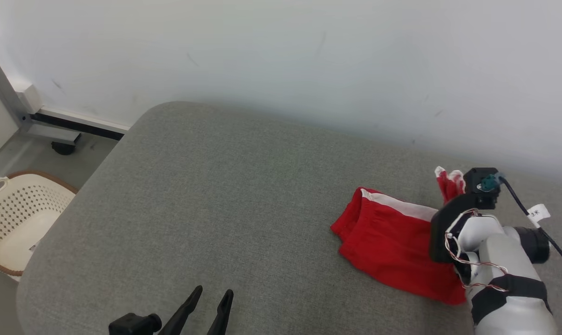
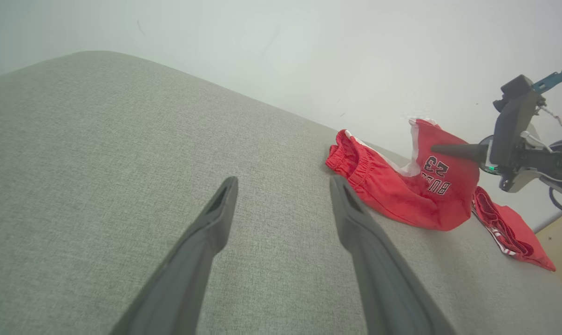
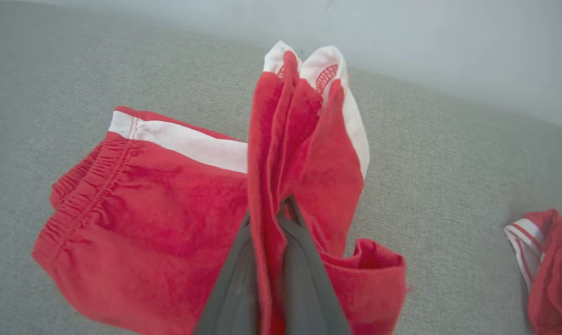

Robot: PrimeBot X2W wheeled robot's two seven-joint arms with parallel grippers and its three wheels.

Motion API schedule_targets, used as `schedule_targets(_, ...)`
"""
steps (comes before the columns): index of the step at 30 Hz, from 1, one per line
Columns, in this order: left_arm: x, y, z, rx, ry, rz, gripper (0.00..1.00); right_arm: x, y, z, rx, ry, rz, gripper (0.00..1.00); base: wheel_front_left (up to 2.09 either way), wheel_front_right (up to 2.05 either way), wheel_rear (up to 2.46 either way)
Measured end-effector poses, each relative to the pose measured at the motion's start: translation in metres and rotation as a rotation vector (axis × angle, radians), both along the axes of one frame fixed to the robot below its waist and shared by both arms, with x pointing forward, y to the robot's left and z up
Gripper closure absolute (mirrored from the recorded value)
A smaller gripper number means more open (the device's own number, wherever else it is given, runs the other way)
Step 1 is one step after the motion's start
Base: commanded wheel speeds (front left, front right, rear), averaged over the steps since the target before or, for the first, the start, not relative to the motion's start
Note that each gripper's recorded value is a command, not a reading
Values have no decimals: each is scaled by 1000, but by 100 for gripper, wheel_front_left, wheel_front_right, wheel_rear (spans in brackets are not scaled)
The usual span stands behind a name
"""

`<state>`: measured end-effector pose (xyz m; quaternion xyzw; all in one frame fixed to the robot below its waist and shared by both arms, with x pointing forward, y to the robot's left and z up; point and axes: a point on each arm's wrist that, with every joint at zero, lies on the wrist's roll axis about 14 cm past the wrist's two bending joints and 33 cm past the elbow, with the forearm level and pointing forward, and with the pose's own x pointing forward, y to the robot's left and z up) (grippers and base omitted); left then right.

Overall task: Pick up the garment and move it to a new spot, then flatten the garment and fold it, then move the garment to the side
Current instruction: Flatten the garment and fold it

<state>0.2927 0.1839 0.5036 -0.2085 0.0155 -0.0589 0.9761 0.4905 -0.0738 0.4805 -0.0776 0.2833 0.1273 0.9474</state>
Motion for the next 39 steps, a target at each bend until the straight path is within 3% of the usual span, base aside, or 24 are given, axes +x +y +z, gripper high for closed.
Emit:
schedule_targets(10,-10,7,-9,-12,25,34,0,-6,62,-19,65,94,138,100,0,0,0)
schedule_targets(20,-19,14,-17,-24,51,76,0,-4,95,-34,77,142,196,100,0,0,0)
schedule_targets(21,-18,15,-17,-24,51,78,0,-5,98,-37,81,156,201,69,0,0,0)
schedule_targets(22,-17,16,-16,-23,50,82,0,-6,102,-38,94,164,206,6,0,0,0)
schedule_targets(23,-17,17,-16,-23,49,86,0,-6,106,-39,112,169,208,0,0,0,0)
schedule_targets(33,-10,21,-13,-12,32,89,0,23,115,22,350,6,137,0,0,0,0)
schedule_targets(36,-7,15,-10,-12,21,65,0,30,92,29,328,-50,98,0,0,0,0)
schedule_targets(39,-4,7,-8,-14,14,39,0,34,45,18,232,-70,41,4,0,0,0)
